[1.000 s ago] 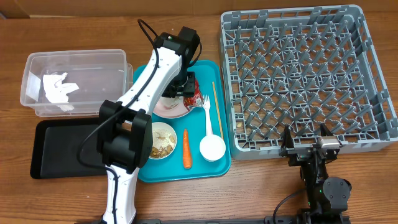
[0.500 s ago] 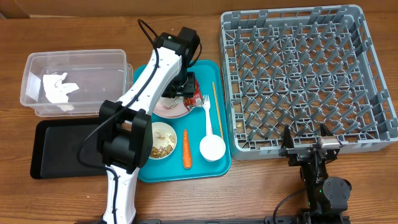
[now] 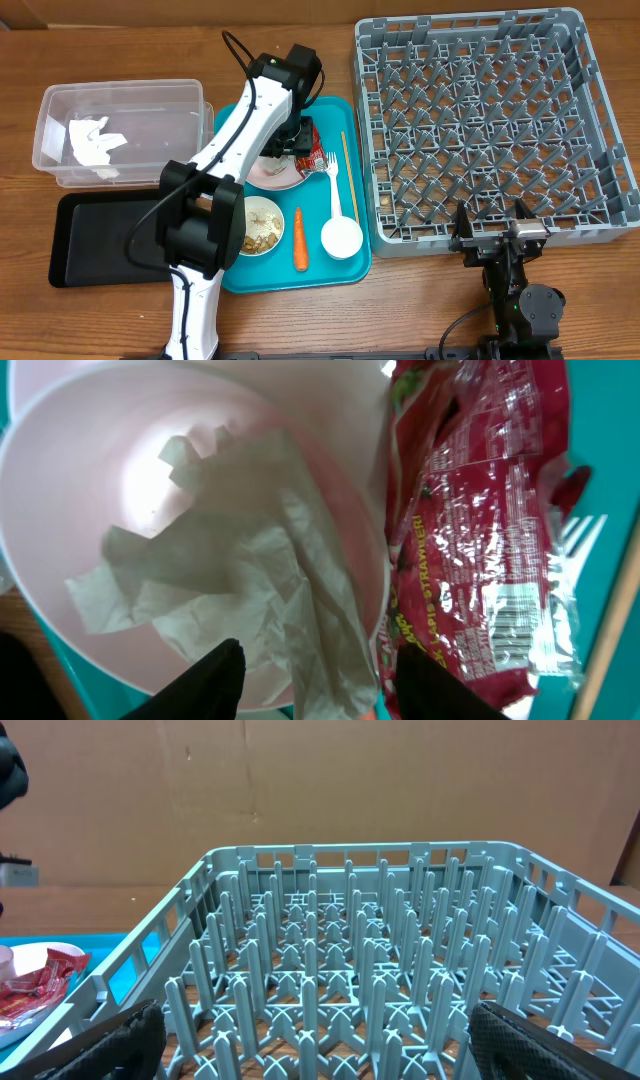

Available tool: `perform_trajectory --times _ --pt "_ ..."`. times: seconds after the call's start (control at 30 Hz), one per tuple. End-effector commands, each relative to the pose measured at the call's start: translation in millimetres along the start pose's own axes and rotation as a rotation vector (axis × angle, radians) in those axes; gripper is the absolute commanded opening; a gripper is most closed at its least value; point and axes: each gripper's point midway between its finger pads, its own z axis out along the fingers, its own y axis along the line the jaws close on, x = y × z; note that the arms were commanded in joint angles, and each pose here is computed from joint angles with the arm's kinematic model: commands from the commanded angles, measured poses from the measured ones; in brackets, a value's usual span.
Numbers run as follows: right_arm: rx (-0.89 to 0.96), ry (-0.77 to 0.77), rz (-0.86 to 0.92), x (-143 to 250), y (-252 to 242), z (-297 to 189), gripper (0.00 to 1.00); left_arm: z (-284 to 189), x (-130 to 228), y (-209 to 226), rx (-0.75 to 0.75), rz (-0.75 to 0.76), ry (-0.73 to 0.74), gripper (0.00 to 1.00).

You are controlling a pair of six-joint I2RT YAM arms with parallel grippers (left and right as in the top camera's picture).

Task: Sort waste into correct bins and load items into the dishwasher
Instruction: 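Grasp the second tissue piece with the left gripper and lift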

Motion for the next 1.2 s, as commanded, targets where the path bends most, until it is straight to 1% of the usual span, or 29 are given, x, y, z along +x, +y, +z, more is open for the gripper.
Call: perform_trajectory --times 0.0,0.07,0.2,0.27,0.33,0.4,0.47,0.67,0.73,0.77,0.83,1.17 --pt "0.001 -0.007 -0.001 1 0 0 1.0 17 5 7 -0.033 -0.028 0.024 0.52" --pt "0.001 -0.007 -0.001 1 0 0 1.0 20 5 7 -0.034 -0.028 0.025 0.5" --pt "0.001 -0.008 -0.001 1 0 0 1.0 19 3 7 -0.031 -0.026 0.017 0.3" --pt "0.001 -0.008 -0.001 1 0 0 1.0 17 2 7 -0.031 -0.024 0.012 0.29" --pt "0.001 -0.007 -0.001 1 0 0 1.0 15 1 6 -0.03 -0.01 0.009 0.2" --pt "0.001 -0.007 -0.001 1 0 0 1.0 12 0 6 -0.03 0.002 0.007 0.14" --pt "0.001 -0.008 -0.001 1 0 0 1.0 6 -2 7 -0.035 0.005 0.002 0.1" --pt "0.001 -0.008 -0.001 1 0 0 1.0 -23 -13 13 -0.064 0.003 -0.046 0.09" --pt "0.001 -0.007 -0.001 1 0 0 1.0 -35 -16 15 -0.07 0.024 -0.061 0.09" --pt "0.001 -0.007 -0.001 1 0 0 1.0 -39 -18 16 -0.078 0.037 -0.07 0.05" --pt "0.001 -0.007 -0.001 1 0 0 1.0 -48 -21 18 -0.084 0.07 -0.088 0.04" --pt "0.001 -0.007 -0.001 1 0 0 1.0 -52 -24 16 -0.078 0.085 -0.103 0.04"
